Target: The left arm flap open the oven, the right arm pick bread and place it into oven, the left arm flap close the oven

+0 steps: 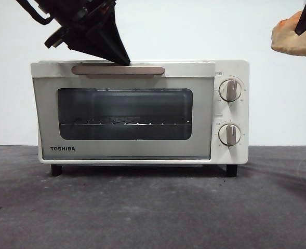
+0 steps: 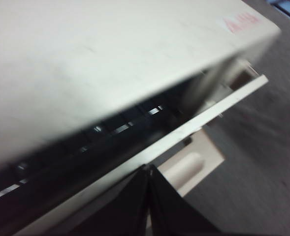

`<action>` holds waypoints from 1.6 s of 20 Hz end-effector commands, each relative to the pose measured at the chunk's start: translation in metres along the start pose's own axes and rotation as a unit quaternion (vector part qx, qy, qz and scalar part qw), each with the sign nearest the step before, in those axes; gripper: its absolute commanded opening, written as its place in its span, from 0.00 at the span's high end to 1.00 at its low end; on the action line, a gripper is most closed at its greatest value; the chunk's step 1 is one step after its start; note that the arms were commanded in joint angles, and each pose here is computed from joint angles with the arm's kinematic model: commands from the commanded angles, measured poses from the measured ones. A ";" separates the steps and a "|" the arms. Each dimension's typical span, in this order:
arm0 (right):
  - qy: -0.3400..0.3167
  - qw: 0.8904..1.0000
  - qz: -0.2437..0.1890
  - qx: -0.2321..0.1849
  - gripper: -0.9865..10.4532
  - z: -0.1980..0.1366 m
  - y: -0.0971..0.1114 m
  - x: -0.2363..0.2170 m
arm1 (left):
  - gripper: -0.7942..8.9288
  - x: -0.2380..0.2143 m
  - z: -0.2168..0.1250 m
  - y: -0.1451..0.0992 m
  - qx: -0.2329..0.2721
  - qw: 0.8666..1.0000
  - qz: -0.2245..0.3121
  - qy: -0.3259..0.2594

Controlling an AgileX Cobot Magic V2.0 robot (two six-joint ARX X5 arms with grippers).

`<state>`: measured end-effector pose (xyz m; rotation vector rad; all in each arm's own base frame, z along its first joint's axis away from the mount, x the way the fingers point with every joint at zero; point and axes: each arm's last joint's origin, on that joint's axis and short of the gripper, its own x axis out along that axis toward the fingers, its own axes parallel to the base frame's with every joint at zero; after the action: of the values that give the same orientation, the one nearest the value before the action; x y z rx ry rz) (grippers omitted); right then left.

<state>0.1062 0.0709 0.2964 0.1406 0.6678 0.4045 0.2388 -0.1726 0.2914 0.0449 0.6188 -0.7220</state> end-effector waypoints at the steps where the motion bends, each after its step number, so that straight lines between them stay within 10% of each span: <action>1: -0.010 1.000 0.007 -0.008 0.76 0.004 0.003 -0.003 | 0.91 0.017 -0.024 -0.004 -0.002 0.996 0.002 0.089; 20: -0.010 1.000 0.005 -0.008 0.76 0.004 0.003 -0.002 | 0.91 0.010 -0.057 -0.034 0.012 0.969 -0.020 0.245; 32: 0.040 0.998 0.057 0.003 0.76 0.008 0.010 0.021 | 0.91 -0.046 -0.035 -0.021 -0.001 0.989 0.011 0.148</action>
<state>0.1224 0.0870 0.2878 0.1557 0.7574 0.5060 0.1806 -0.1503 0.2906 0.1623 0.9045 -0.7003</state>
